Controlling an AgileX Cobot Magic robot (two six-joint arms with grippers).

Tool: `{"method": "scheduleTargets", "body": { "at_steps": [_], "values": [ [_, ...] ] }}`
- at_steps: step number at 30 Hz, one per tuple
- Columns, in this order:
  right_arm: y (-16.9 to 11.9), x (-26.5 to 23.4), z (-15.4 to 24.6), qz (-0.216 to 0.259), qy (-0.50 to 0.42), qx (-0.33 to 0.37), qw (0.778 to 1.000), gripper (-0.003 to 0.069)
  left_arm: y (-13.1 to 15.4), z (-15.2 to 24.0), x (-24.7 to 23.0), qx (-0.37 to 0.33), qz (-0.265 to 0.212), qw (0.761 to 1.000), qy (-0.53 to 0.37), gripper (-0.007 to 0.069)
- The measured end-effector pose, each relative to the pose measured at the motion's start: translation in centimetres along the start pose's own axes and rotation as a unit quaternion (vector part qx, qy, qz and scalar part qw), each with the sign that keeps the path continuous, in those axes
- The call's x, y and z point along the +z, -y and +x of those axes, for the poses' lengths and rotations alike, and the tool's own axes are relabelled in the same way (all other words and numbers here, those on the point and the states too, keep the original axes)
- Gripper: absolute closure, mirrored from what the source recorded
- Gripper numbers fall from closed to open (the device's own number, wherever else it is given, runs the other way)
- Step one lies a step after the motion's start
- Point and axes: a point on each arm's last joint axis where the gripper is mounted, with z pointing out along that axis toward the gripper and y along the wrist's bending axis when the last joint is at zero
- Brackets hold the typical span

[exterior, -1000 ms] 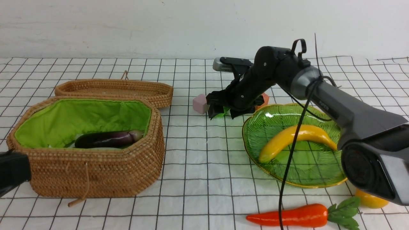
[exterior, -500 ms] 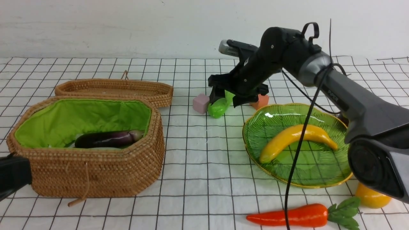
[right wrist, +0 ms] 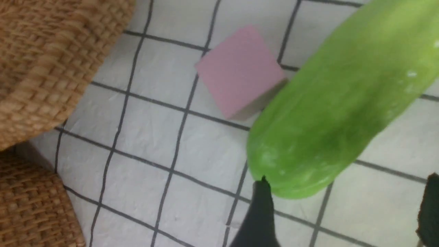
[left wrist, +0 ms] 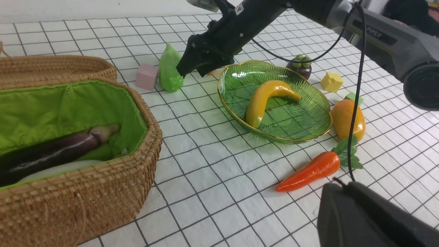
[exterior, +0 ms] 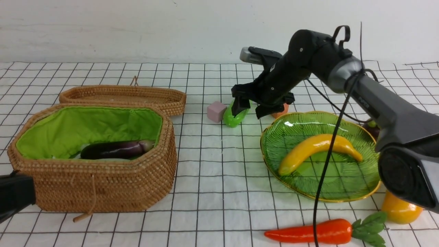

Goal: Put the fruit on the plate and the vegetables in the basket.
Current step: Take a chayote with your right arm and place it on the basket on the left.

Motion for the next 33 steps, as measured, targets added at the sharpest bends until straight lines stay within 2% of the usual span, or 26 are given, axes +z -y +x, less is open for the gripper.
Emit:
{"method": "scheduleTargets", "body": {
  "at_steps": [5,14,24,33],
  "values": [
    [1.2,-0.6,-0.8,-0.008,0.029,0.012,0.999,0.0074,0.0,0.0,0.0,0.0,0.0,1.0,-0.001,0.0638],
    [0.8,-0.1,-1.4,-0.013,0.074,-0.017,0.997,0.009,0.2,0.1,0.0,-0.012,0.009,1.0,-0.005,0.0638],
    [1.7,1.8,-0.7,-0.008,0.061,-0.019,0.998,0.0092,0.3,0.1,0.0,-0.019,0.014,1.0,-0.007,0.0638],
    [1.6,1.9,-0.5,0.005,0.051,-0.054,0.997,0.0099,0.4,0.2,0.0,-0.031,0.023,0.999,-0.009,0.0638]
  ]
}}
